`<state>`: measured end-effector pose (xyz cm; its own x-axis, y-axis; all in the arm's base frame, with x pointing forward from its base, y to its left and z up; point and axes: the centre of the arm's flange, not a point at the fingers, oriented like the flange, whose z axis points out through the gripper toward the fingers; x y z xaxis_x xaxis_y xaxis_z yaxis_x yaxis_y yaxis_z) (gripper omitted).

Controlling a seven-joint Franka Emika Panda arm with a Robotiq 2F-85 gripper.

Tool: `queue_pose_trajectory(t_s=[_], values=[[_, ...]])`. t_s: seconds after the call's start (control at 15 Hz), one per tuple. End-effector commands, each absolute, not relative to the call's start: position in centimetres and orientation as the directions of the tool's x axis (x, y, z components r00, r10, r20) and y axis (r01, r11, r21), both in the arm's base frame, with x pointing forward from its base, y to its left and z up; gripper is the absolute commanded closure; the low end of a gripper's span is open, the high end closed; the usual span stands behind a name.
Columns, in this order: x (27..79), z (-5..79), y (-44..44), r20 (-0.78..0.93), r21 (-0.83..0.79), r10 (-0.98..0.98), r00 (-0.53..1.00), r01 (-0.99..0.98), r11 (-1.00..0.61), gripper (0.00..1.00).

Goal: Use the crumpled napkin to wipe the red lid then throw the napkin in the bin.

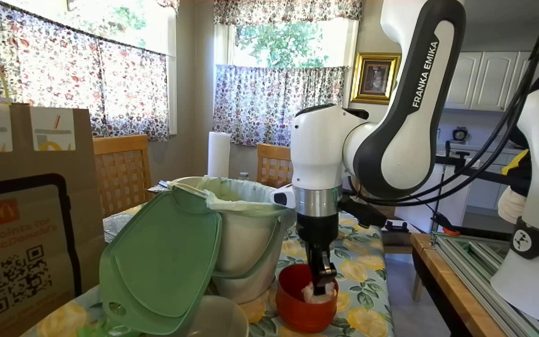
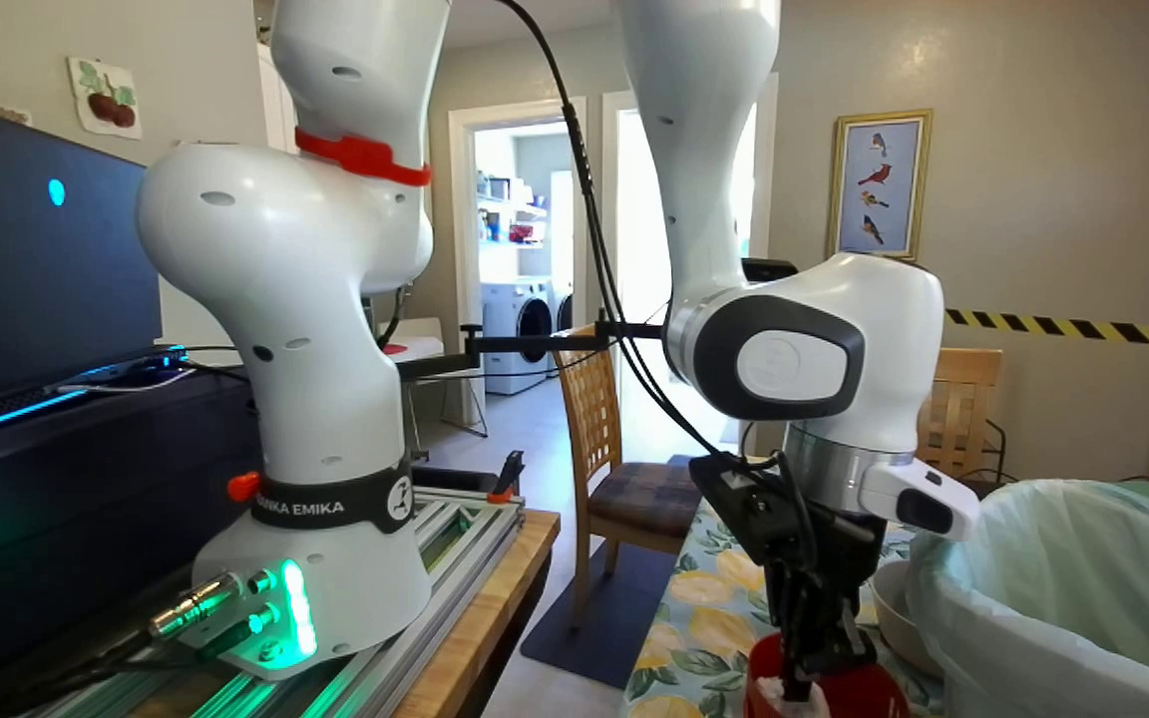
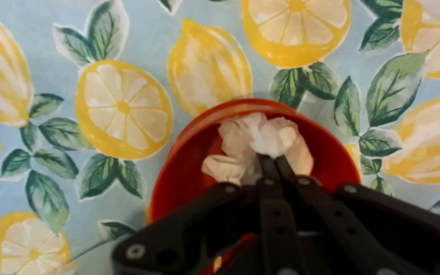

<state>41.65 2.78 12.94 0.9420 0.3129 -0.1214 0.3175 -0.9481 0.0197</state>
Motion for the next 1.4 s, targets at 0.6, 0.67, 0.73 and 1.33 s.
queue_pose_trajectory(t_s=[0.6, 0.67, 0.73, 1.33], values=[[41.6, 13.9, 1.3, -0.081, 0.058, 0.318, 0.945, 0.323, -0.945, 0.99], [41.4, 13.9, 1.4, -0.081, 0.056, 0.323, 0.943, 0.328, -0.943, 0.99], [41.2, 14.0, 1.6, -0.085, 0.043, 0.33, 0.94, 0.334, -0.941, 0.99], [38.7, 16.2, 3.0, -0.053, 0.028, 0.358, 0.932, 0.36, -0.933, 0.99]])
